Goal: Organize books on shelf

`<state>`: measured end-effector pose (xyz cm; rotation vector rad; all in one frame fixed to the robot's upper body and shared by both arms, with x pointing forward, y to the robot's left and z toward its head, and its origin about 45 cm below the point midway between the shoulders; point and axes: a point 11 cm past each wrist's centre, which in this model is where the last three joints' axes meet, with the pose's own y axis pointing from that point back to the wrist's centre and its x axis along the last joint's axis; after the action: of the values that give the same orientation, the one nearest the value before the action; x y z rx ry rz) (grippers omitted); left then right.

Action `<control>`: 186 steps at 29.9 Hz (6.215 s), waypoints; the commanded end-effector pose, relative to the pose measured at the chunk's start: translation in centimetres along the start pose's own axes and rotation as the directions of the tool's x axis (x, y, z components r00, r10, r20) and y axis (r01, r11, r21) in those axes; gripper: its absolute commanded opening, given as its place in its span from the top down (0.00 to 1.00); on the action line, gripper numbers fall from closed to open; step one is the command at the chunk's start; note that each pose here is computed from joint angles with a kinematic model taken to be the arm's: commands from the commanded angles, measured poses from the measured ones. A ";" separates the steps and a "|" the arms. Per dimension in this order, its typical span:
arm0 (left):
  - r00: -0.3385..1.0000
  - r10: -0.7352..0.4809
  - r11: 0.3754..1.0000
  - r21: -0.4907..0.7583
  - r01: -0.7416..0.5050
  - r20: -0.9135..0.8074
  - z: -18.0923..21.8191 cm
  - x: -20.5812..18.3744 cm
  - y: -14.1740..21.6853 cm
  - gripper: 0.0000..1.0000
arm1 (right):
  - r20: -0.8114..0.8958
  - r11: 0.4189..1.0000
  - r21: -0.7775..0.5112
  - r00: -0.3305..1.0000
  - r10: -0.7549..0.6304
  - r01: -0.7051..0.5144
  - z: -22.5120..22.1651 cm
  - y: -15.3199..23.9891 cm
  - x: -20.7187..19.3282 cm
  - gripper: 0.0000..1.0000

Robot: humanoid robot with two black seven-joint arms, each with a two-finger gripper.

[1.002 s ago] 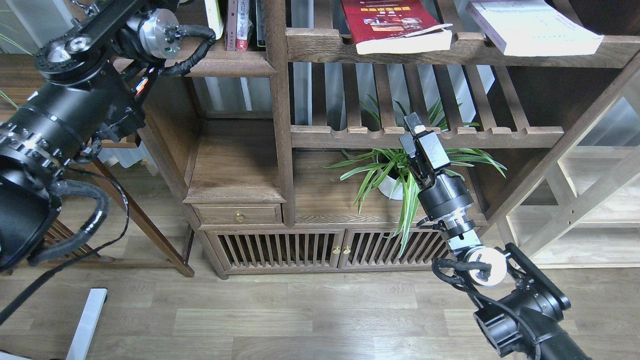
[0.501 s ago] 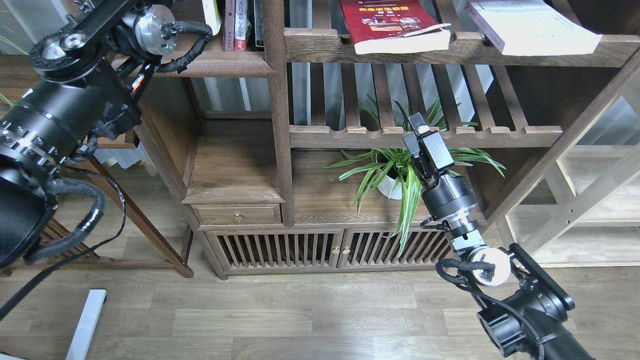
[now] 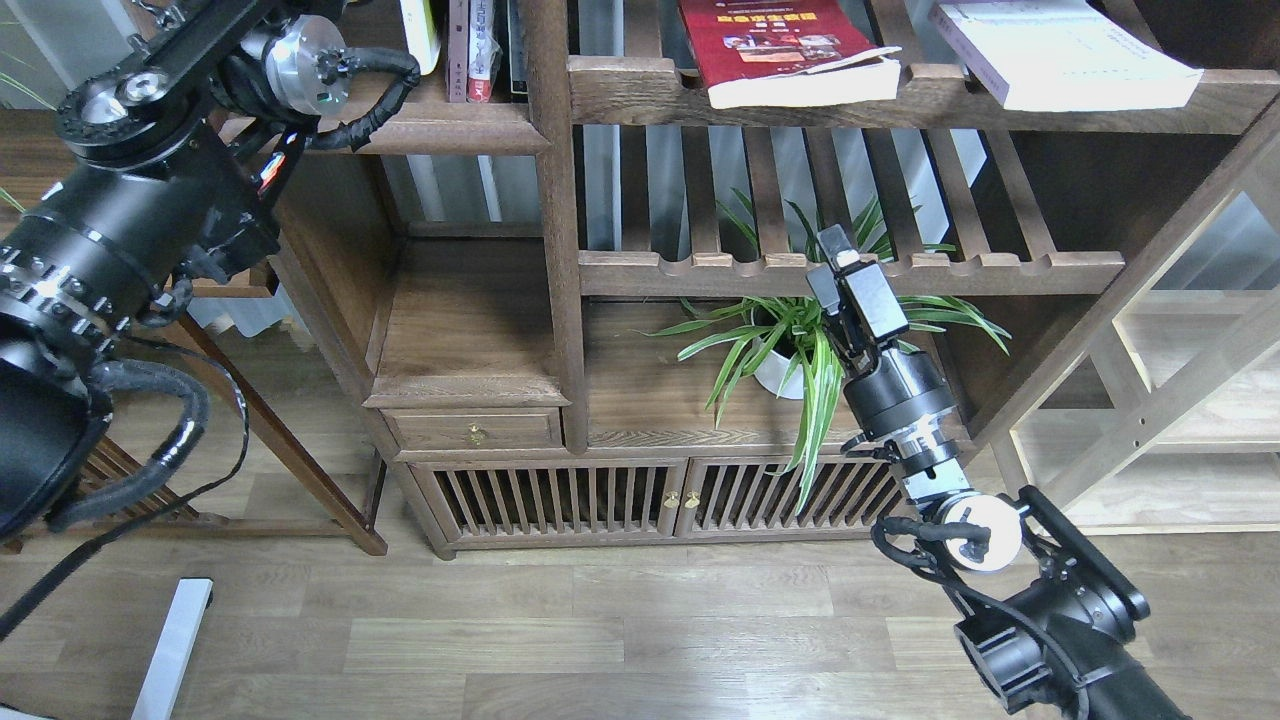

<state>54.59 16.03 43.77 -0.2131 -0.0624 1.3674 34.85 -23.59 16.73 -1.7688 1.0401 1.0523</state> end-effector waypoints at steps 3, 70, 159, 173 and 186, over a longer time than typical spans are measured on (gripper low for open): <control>0.997 -0.068 0.997 -0.037 0.067 -0.040 0.2 -0.8 0.0 0.85 | -0.005 1.000 0.001 1.000 0.003 -0.003 -0.2 0.1 0.1 0.04; 0.992 -0.040 0.989 -0.137 0.056 0.121 6.6 4.7 3.3 0.06 | -0.028 1.000 0.007 1.000 0.014 -0.013 -1.2 0.5 0.3 0.03; 0.512 -0.465 0.853 -0.210 0.477 -0.722 -13.3 -3.9 19.1 0.01 | -0.049 0.996 0.042 0.996 -0.079 0.081 -2.6 -8.3 -7.2 0.01; 0.520 -0.462 0.858 -0.213 0.468 -0.718 -13.1 -3.4 19.0 0.01 | -0.083 0.999 0.001 0.996 -0.041 0.041 -1.7 -10.9 -9.0 0.02; 0.523 -0.460 0.859 -0.212 0.465 -0.718 -13.1 -3.2 18.9 0.01 | -0.124 0.995 0.004 0.987 0.103 -0.103 -1.8 -12.4 -9.0 0.04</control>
<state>37.88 14.86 27.68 -0.7063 0.5618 0.6435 43.64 -18.80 28.65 -1.8316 1.1689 0.9984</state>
